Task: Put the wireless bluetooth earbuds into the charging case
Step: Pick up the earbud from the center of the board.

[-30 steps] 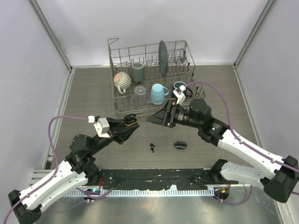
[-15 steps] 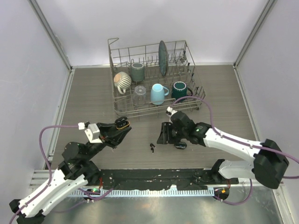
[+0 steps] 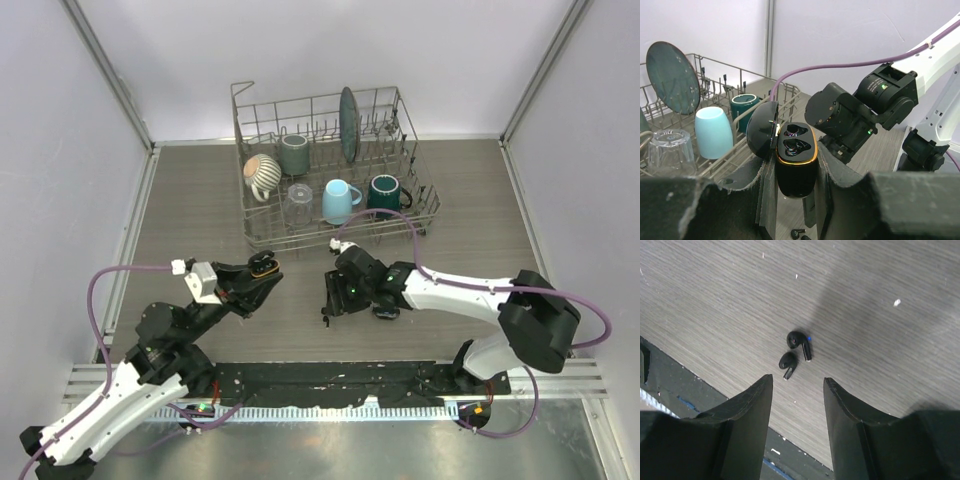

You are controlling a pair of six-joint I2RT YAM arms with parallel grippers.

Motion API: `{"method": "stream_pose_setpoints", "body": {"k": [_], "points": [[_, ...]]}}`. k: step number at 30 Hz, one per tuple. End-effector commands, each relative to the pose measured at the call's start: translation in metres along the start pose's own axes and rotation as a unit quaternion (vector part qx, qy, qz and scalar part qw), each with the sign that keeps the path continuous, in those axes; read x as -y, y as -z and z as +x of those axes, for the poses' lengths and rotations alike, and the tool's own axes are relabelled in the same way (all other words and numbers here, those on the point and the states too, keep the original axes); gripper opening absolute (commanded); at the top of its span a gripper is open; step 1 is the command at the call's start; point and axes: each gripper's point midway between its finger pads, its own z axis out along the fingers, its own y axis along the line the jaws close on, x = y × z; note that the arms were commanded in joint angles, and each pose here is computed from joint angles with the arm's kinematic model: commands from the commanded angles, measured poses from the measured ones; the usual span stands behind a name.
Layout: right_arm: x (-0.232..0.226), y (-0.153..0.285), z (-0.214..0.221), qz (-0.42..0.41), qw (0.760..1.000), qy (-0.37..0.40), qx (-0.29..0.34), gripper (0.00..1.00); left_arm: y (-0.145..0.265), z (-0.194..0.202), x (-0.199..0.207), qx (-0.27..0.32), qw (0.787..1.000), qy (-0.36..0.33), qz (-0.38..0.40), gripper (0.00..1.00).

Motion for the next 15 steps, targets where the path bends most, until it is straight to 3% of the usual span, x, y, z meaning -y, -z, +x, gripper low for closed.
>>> {"method": "stream_pose_setpoints", "body": {"k": [1,15], "points": [[-0.01,-0.009,-0.027,0.001,0.999,0.027,0.036,0.51,-0.003,-0.009,0.002,0.012,1.0,0.007,0.002,0.0],[-0.011,-0.033,-0.026,0.017,0.998,0.045,0.03,0.5,-0.007,-0.007,0.002,0.009,1.0,0.008,0.004,0.0]]}}
